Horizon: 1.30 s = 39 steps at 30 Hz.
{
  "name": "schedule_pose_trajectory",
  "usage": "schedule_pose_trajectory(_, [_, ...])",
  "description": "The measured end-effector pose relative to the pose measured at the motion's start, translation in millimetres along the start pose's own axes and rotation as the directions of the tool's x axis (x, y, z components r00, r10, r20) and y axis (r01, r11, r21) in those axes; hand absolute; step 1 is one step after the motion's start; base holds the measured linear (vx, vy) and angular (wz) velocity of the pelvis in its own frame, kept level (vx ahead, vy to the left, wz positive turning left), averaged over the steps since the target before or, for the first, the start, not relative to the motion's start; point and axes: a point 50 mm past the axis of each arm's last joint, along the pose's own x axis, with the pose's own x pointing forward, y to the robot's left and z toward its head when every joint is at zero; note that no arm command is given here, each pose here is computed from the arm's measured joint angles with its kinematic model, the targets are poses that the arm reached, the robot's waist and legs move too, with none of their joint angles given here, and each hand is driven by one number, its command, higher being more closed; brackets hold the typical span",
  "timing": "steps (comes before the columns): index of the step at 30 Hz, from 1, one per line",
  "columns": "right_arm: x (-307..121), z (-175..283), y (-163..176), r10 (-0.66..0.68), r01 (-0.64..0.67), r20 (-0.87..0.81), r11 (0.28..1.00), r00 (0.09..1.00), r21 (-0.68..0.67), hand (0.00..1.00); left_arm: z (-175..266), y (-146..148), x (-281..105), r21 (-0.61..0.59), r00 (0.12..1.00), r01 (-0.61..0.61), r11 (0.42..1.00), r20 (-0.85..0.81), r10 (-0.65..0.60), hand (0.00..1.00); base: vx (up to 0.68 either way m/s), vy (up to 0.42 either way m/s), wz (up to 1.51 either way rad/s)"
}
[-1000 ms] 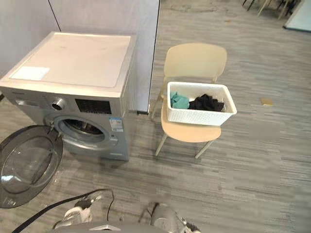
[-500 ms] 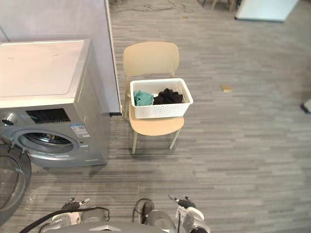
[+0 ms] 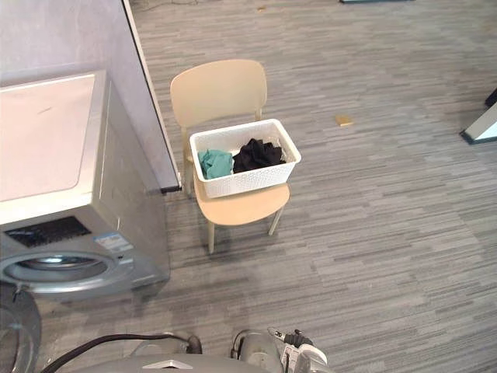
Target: Pick up the laundry basket with both hands and put the clothes into the washing machine.
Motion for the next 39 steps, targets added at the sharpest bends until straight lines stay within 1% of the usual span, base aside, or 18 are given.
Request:
schedule_pose_trajectory(4, [-1, 3, -2, -0.010, 0.009, 0.020, 0.999, 1.000, 0.046, 0.00, 33, -17, 0, 0.019, 0.993, 0.046, 0.999, 0.110, -0.048, 0.00, 0.33, -0.167, 0.50])
schedule_pose_trajectory(7, [-2, 7, -8, -0.031, 0.027, 0.051, 0.996, 0.998, 0.080, 0.00, 43, -34, -1, 0.003, 0.987, 0.085, 0.996, 0.138, -0.085, 0.00, 0.29, -0.280, 0.35])
schedule_pose_trajectory(11, [-3, -2, -8, -0.040, 0.036, 0.026, 0.992, 0.999, 0.121, 0.00, 30, -32, -2, -0.048, 0.992, 0.072, 0.996, 0.107, -0.067, 0.00, 0.37, -0.445, 0.16])
schedule_pose_trajectory(13, [-4, -1, -17, -0.058, 0.054, 0.029, 0.991, 0.998, 0.119, 0.00, 19, -41, -3, -0.093, 0.994, 0.093, 0.991, 0.070, -0.087, 0.00, 0.41, -0.520, 0.18])
schedule_pose_trajectory(16, [-5, -2, -29, -0.094, 0.089, 0.023, 0.983, 0.995, 0.160, 0.00, 9, -52, -5, -0.101, 0.991, 0.127, 0.987, 0.044, -0.123, 0.00, 0.47, -0.547, 0.47])
schedule_pose_trajectory(17, [-6, -11, -32, -0.105, 0.105, -0.009, 0.980, 0.994, 0.168, 0.00, 8, -52, -5, -0.105, 0.992, 0.125, 0.987, 0.037, -0.122, 0.00, 0.47, -0.535, 0.74])
schedule_pose_trajectory(20, [-5, -12, -31, -0.102, 0.105, -0.028, 0.982, 0.994, 0.154, 0.00, 9, -46, -5, -0.166, 0.993, 0.115, 0.979, 0.045, -0.109, 0.00, 0.33, -0.376, 0.45])
schedule_pose_trajectory(22, [-3, -6, -25, -0.084, 0.085, -0.014, 0.985, 0.996, 0.151, 0.00, 15, -37, -3, -0.172, 0.994, 0.101, 0.980, 0.065, -0.091, 0.00, 0.26, -0.192, -0.14])
schedule_pose_trajectory(24, [-2, 6, -17, -0.072, 0.067, 0.020, 0.982, 0.997, 0.176, 0.00, 23, -30, -2, -0.143, 0.993, 0.090, 0.986, 0.090, -0.078, 0.00, 0.28, -0.107, 0.01])
schedule_pose_trajectory(27, [-11, 43, -14, -0.089, 0.050, 0.210, 0.981, 0.974, 0.187, 0.00, 25, -31, -2, -0.124, 0.992, 0.092, 0.988, 0.097, -0.080, 0.00, 0.20, 0.063, 0.06])
schedule_pose_trajectory(29, [-29, 83, 2, -0.094, -0.012, 0.406, 0.968, 0.909, 0.252, 0.00, 26, -30, -2, -0.109, 0.993, 0.066, 0.992, 0.100, -0.055, 0.00, 0.18, 0.105, 0.16])
schedule_pose_trajectory(30, [-34, 92, 5, -0.101, -0.022, 0.446, 0.965, 0.889, 0.263, 0.00, 30, -28, -2, -0.106, 0.993, 0.058, 0.993, 0.109, -0.047, 0.00, 0.09, 0.128, 0.15])
schedule_pose_trajectory(31, [-48, 112, 10, -0.113, -0.049, 0.538, 0.959, 0.836, 0.279, 0.00, 31, -25, -1, -0.097, 0.994, 0.038, 0.995, 0.110, -0.027, 0.00, 0.02, 0.057, 0.09])
schedule_pose_trajectory(32, [-57, 122, 14, -0.117, -0.063, 0.588, 0.959, 0.800, 0.277, 0.00, 31, -24, -1, -0.084, 0.994, 0.024, 0.996, 0.110, -0.015, 0.00, 0.05, 0.095, 0.06])
schedule_pose_trajectory(34, [-91, 148, 29, -0.093, -0.126, 0.747, 0.965, 0.658, 0.231, 0.00, 31, -19, -1, 0.006, 0.993, -0.009, 1.000, 0.114, 0.008, 0.00, 0.05, 0.052, -0.02])
schedule_pose_trajectory(35, [-102, 156, 33, -0.079, -0.145, 0.788, 0.967, 0.610, 0.209, 0.00, 31, -18, -1, 0.028, 0.993, -0.015, 1.000, 0.116, 0.012, 0.00, 0.01, 0.023, -0.08])
schedule_pose_trajectory(38, [-124, 172, 40, -0.050, -0.111, 0.869, 0.987, 0.493, 0.120, 0.00, 29, -13, 0, 0.068, 0.993, -0.031, 0.997, 0.113, 0.024, 0.00, 0.00, 0.009, -0.20])
schedule_pose_trajectory(39, [-132, 178, 43, -0.024, -0.078, 0.895, 0.995, 0.445, 0.065, 0.00, 29, -10, 0, 0.080, 0.993, -0.037, 0.996, 0.113, 0.028, 0.00, 0.00, 0.005, -0.20])
